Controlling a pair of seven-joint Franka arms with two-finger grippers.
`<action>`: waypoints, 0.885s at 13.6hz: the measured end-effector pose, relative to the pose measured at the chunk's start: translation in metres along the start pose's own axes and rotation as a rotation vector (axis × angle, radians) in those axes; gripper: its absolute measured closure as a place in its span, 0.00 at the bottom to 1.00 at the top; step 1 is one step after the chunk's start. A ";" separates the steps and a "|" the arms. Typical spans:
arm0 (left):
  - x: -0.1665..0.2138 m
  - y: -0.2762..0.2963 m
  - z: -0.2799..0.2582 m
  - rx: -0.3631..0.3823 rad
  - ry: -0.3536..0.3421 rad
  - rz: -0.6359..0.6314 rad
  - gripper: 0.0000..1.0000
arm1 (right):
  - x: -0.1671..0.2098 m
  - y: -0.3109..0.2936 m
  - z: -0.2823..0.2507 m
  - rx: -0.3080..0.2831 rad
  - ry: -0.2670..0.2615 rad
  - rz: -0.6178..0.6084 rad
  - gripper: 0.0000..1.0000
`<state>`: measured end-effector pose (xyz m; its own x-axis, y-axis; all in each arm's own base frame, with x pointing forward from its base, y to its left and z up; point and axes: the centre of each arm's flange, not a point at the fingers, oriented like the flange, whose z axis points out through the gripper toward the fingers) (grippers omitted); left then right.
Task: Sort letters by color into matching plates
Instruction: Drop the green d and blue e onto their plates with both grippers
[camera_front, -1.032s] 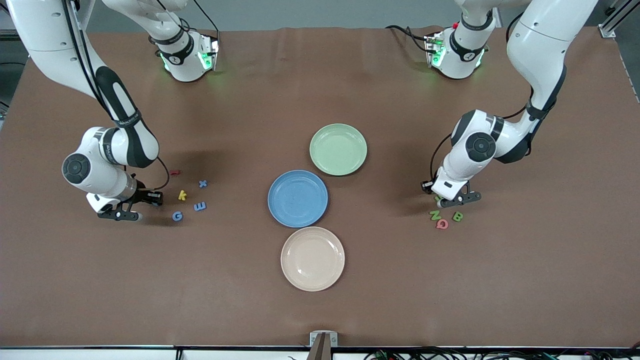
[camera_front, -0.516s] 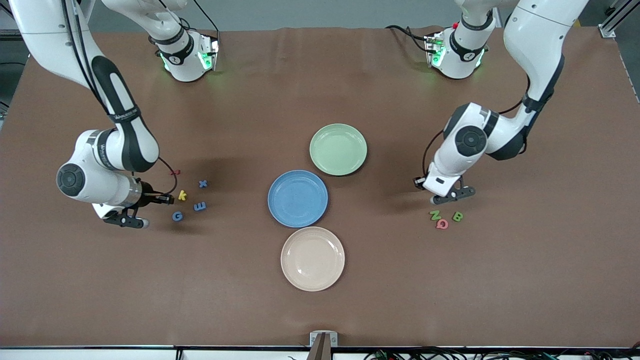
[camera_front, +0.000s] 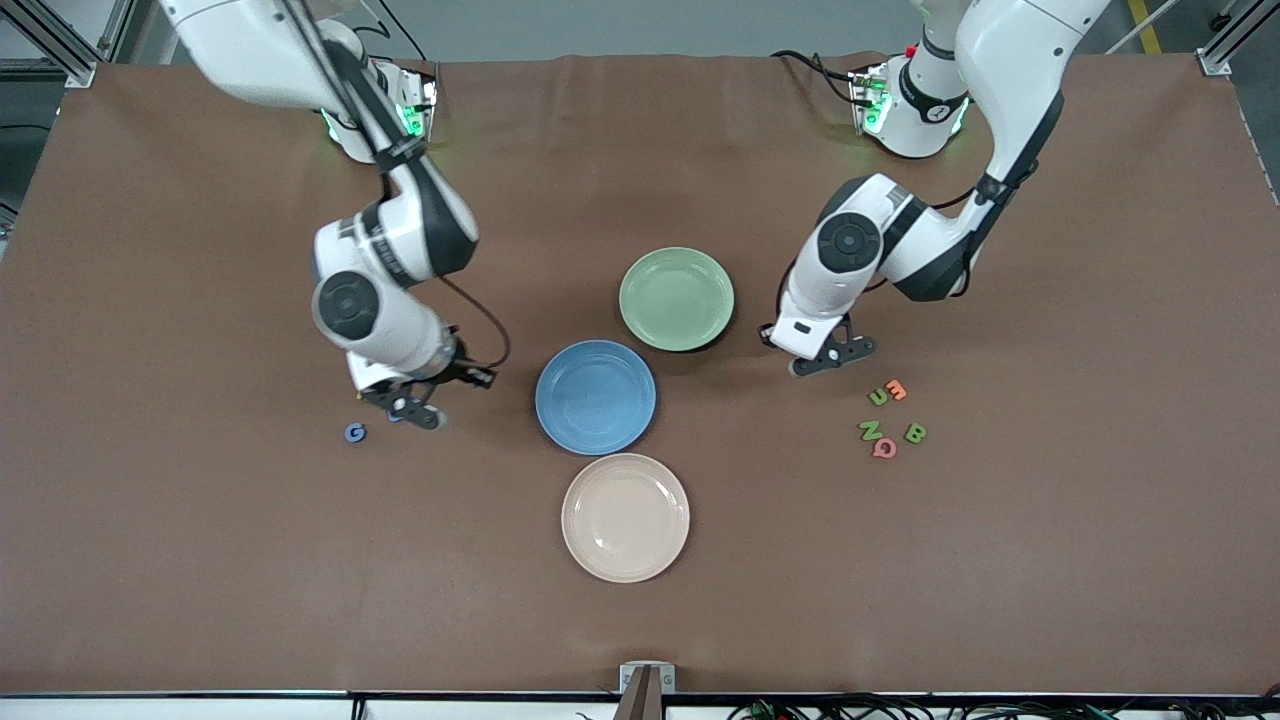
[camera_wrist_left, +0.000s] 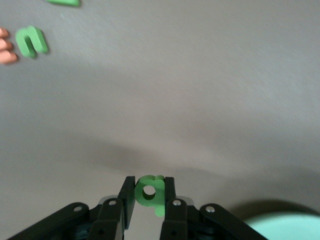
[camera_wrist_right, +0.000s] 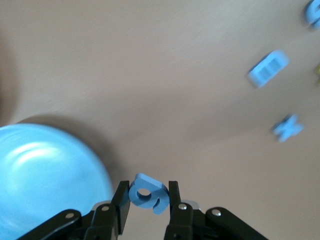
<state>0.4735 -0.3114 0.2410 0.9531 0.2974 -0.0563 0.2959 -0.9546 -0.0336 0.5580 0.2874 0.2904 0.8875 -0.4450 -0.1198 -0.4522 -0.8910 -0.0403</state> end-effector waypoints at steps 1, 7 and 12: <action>-0.008 0.011 -0.007 -0.005 -0.001 -0.007 0.73 | -0.015 -0.017 -0.002 0.007 0.006 0.020 0.64; -0.066 0.057 -0.019 -0.025 -0.006 -0.068 0.73 | -0.055 -0.082 0.050 0.004 0.009 0.089 0.64; -0.105 0.085 0.001 -0.012 -0.047 -0.117 0.73 | -0.045 -0.096 0.092 0.023 0.029 0.110 0.64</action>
<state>0.3988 -0.4234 0.2431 0.9079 0.4073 -0.0991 0.4063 -0.9132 -0.0309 0.5532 0.4015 0.2086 0.8347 -0.5423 -0.0957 -0.5483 -0.8347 -0.0518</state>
